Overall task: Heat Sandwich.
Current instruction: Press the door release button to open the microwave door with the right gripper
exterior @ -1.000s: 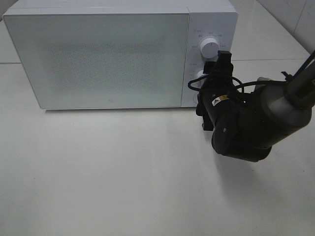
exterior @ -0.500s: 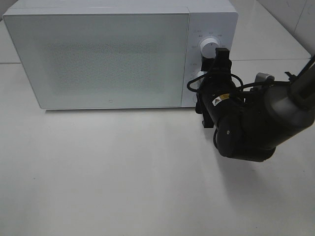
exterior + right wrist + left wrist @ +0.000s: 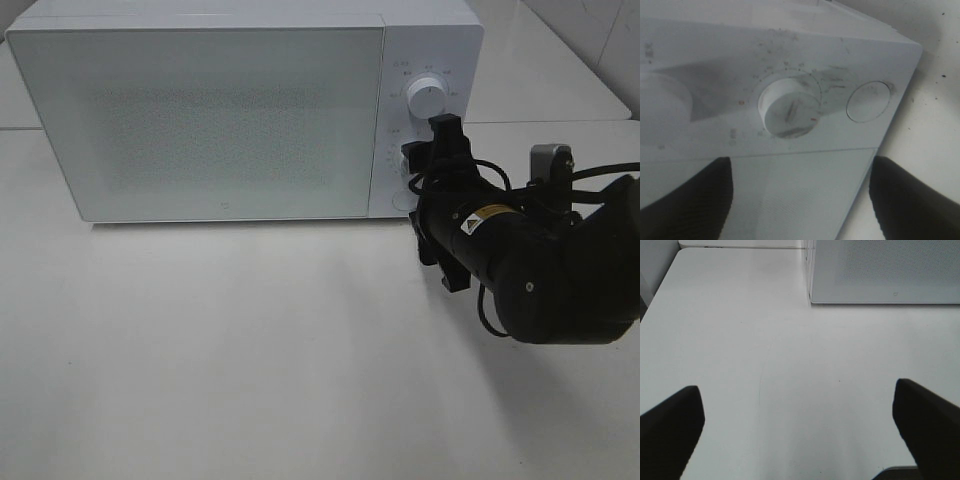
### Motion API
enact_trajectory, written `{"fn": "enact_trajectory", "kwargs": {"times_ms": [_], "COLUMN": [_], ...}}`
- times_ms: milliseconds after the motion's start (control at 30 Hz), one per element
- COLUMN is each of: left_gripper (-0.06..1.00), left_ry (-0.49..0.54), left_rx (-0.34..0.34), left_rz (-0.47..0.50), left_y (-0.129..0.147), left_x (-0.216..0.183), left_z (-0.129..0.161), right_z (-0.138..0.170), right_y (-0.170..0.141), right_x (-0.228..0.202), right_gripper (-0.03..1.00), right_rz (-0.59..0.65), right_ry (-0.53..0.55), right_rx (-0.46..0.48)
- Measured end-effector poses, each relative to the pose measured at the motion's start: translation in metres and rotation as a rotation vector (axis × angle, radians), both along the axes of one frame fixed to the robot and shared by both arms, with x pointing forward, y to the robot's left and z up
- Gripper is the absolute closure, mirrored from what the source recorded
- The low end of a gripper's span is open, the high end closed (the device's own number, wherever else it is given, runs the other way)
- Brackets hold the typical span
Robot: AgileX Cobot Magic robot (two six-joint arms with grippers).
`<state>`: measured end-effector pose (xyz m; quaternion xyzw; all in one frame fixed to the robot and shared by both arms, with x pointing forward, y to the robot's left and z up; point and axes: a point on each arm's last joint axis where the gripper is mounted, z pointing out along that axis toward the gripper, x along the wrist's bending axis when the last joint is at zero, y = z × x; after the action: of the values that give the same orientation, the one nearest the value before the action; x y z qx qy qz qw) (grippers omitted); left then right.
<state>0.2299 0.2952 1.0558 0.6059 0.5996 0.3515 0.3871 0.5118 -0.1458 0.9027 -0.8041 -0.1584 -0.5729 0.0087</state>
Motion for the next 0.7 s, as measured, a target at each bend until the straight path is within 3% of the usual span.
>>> {"fn": "enact_trajectory", "kwargs": {"times_ms": [33,133,167,200,300,333,367,433,467,500,633,700], "left_gripper": [-0.02,-0.02,-0.02,-0.02,-0.02,-0.02,-0.02,-0.02,-0.02,-0.02,-0.02,-0.02], "left_ry": [0.0,0.0,0.0,0.0,0.0,0.0,0.0,0.0,0.0,0.0,0.0,0.0], "left_rx": [0.0,0.0,0.0,0.0,0.0,0.0,0.0,0.0,0.0,0.0,0.0,0.0], "left_rz": [0.0,0.0,0.0,0.0,0.0,0.0,0.0,0.0,0.0,0.0,0.0,0.0], "left_y": [0.0,0.0,0.0,0.0,0.0,0.0,0.0,0.0,0.0,0.0,0.0,0.0], "left_x": [0.0,0.0,0.0,0.0,0.0,0.0,0.0,0.0,0.0,0.0,0.0,0.0], "left_z": [0.0,0.0,0.0,0.0,0.0,0.0,0.0,0.0,0.0,0.0,0.0,0.0], "right_z": [0.0,0.007,0.011,0.011,0.019,0.022,0.022,0.025,0.027,0.027,0.033,0.034], "right_y": [0.0,0.002,0.003,0.003,0.003,0.003,0.003,0.003,0.003,0.003,0.003,0.003], "right_x": [0.0,-0.005,-0.009,-0.009,-0.015,-0.02,-0.02,-0.024,-0.028,-0.028,-0.04,-0.043], "right_gripper": [0.23,0.23,0.23,0.23,0.23,0.23,0.23,0.23,0.23,0.23,0.23,0.23], "right_rz": [0.0,0.091,0.154,0.154,0.259,0.331,0.331,0.406,0.485,0.485,0.679,0.717], "right_ry": [0.0,0.031,0.06,0.06,0.075,0.083,0.083,0.092,0.091,0.091,0.099,0.101], "right_rx": [0.0,-0.107,-0.188,-0.188,-0.33,-0.421,-0.421,-0.507,-0.598,-0.598,-0.772,-0.801]}}
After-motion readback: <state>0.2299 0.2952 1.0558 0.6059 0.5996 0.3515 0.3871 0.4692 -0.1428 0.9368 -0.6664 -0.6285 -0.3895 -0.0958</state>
